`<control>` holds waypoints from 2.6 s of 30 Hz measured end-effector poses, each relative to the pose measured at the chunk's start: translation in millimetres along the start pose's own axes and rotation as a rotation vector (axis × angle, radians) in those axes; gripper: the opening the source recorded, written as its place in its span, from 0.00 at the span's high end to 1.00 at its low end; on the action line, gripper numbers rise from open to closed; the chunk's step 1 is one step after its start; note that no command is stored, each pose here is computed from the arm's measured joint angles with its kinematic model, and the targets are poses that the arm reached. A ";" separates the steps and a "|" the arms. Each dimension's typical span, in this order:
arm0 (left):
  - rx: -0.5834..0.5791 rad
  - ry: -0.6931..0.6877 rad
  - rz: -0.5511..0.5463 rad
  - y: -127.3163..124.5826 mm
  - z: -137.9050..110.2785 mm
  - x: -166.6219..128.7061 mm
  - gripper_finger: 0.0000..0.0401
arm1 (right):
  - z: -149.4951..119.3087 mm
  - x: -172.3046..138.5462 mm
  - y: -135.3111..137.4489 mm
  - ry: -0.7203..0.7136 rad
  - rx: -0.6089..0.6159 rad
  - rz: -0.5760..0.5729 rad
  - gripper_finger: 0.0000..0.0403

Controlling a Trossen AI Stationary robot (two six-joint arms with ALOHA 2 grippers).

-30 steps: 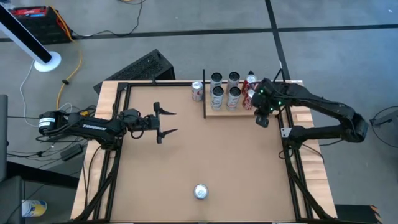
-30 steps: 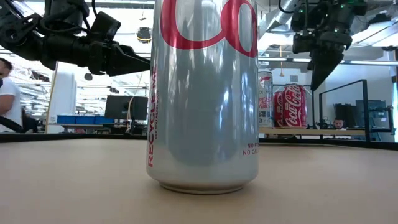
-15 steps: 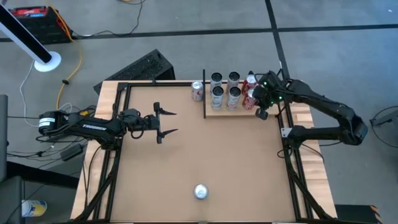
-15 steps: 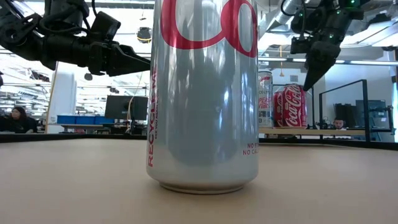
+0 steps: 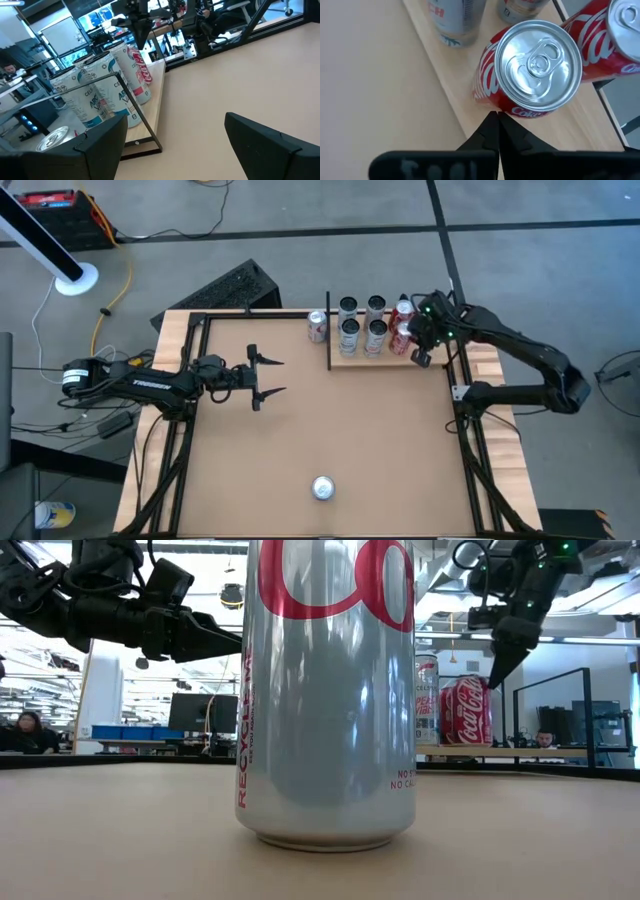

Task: Place canned beverage on shelf
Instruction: Put the red soda can on the shelf

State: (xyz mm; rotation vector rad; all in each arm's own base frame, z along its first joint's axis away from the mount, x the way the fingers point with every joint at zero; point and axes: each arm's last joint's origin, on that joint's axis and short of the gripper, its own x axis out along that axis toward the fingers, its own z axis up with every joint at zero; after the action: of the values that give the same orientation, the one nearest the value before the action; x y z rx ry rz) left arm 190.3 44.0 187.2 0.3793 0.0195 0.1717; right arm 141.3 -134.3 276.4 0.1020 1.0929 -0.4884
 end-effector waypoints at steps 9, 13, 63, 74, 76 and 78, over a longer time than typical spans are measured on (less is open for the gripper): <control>-0.001 0.000 0.000 0.0 0.1 0.0 0.20 | 1.6 15.4 -1.3 0.083 -0.020 0.014 0.96; 0.002 0.000 0.000 0.0 0.1 0.0 0.20 | -1.3 15.7 1.6 0.120 -0.022 0.033 0.95; 0.002 0.004 -0.002 -0.2 -0.4 0.0 0.20 | 48.4 12.6 -1.3 -0.160 -0.003 -0.134 0.95; 0.003 0.005 -0.003 -0.2 -0.5 0.0 0.20 | 47.7 12.7 0.6 -0.159 -0.010 -0.099 0.95; 0.003 0.005 -0.002 -0.2 -0.5 0.0 0.20 | 47.7 12.7 1.0 -0.161 -0.011 -0.085 0.95; 0.003 0.006 -0.003 -0.2 -0.5 0.0 0.20 | 47.2 12.7 1.6 -0.159 -0.013 -0.073 0.95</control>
State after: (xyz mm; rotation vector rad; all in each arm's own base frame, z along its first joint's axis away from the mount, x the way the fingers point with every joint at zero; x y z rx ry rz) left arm 190.3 43.9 186.6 0.3818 0.0257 0.1701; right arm 185.6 -152.0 287.1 0.0116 0.9462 -0.5454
